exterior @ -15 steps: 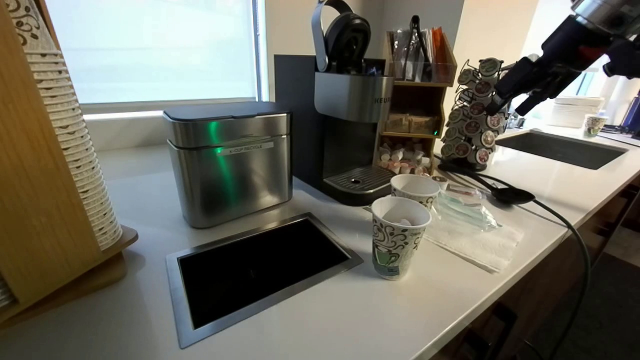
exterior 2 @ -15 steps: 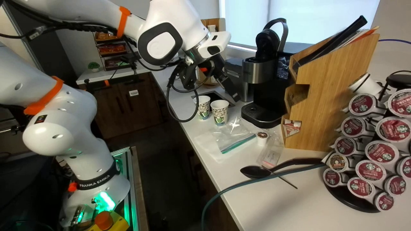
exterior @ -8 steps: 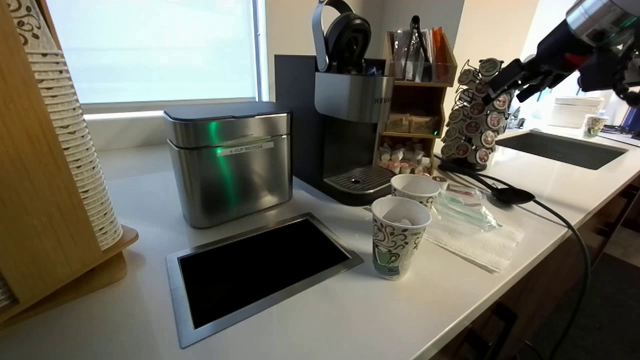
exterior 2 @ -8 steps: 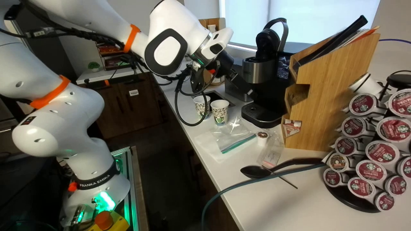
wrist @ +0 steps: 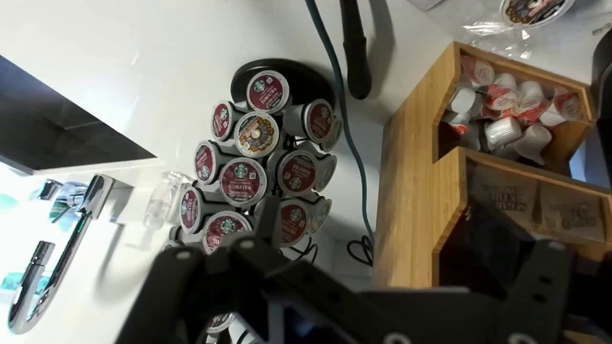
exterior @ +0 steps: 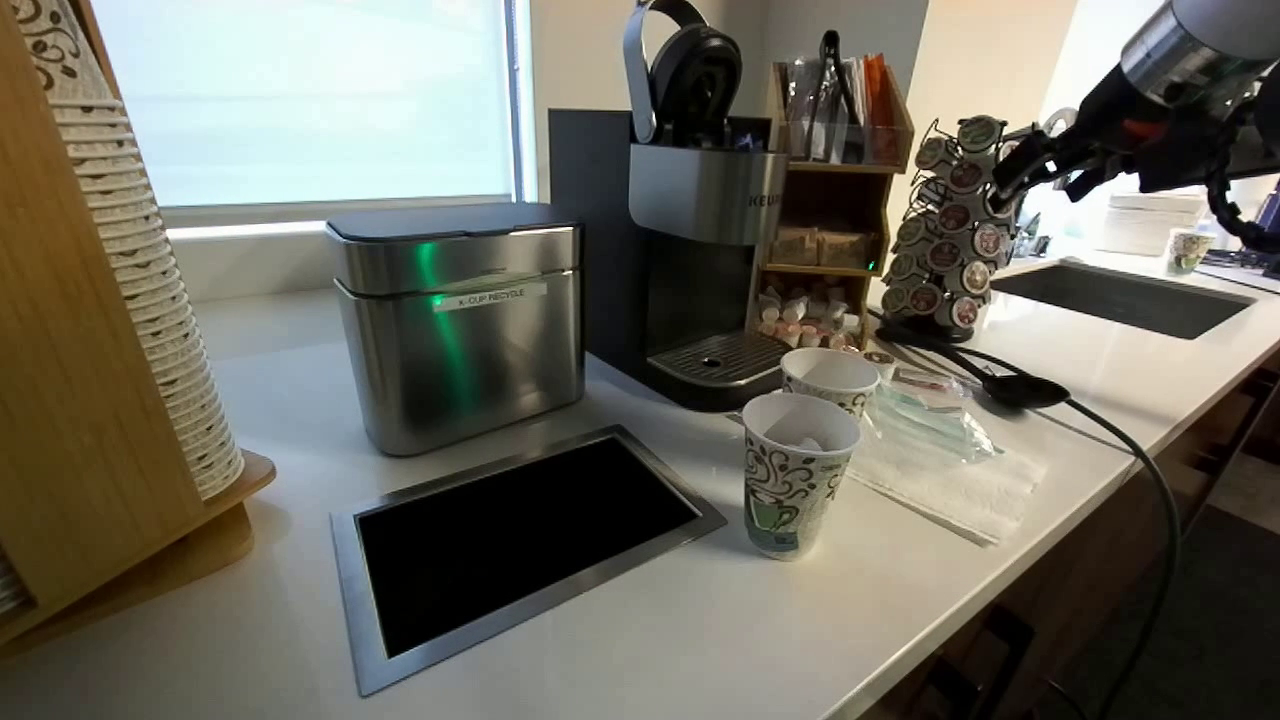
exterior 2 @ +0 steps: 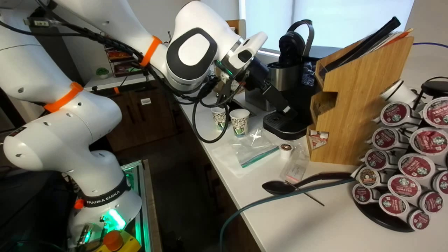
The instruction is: Remove a cookie from the wooden cupboard
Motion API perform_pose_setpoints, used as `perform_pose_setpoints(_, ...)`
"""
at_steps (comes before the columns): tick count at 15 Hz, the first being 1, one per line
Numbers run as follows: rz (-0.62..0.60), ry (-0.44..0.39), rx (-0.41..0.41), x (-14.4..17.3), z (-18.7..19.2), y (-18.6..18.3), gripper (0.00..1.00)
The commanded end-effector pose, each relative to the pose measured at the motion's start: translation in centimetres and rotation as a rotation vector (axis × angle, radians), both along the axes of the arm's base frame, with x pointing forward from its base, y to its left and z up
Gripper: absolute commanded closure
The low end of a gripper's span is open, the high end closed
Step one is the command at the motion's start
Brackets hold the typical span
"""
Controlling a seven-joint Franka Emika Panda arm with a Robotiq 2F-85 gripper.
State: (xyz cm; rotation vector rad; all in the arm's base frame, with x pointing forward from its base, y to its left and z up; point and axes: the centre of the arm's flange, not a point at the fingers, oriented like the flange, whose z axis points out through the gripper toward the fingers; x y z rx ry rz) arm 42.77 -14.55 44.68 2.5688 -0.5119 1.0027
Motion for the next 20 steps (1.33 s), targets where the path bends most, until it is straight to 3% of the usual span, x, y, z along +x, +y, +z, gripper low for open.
perform_pose_setpoints(1,-0.044,0.074,0.002,2.5,-2.6,1.5,0.0)
perform_pose_setpoints(3,-0.127,0.13,0.031,4.1,-4.2,2.9,0.0)
perform_pose_setpoints(7,-0.297,0.131,0.053,6.8,-5.5,4.4,0.0)
perform_pose_setpoints(8,-0.226,0.128,0.047,3.6,-3.7,4.4,0.0)
perform_pose_setpoints(11,-0.27,0.119,0.057,4.7,-3.8,4.7,0.0)
perform_pose_setpoints(12,-0.32,0.081,0.063,4.9,-4.3,4.7,0.0)
perform_pose_setpoints(15,-0.361,0.055,0.116,7.4,-5.9,4.0,0.0)
perform_pose_setpoints(20,-0.338,-0.016,0.126,11.1,-7.1,4.6,0.0)
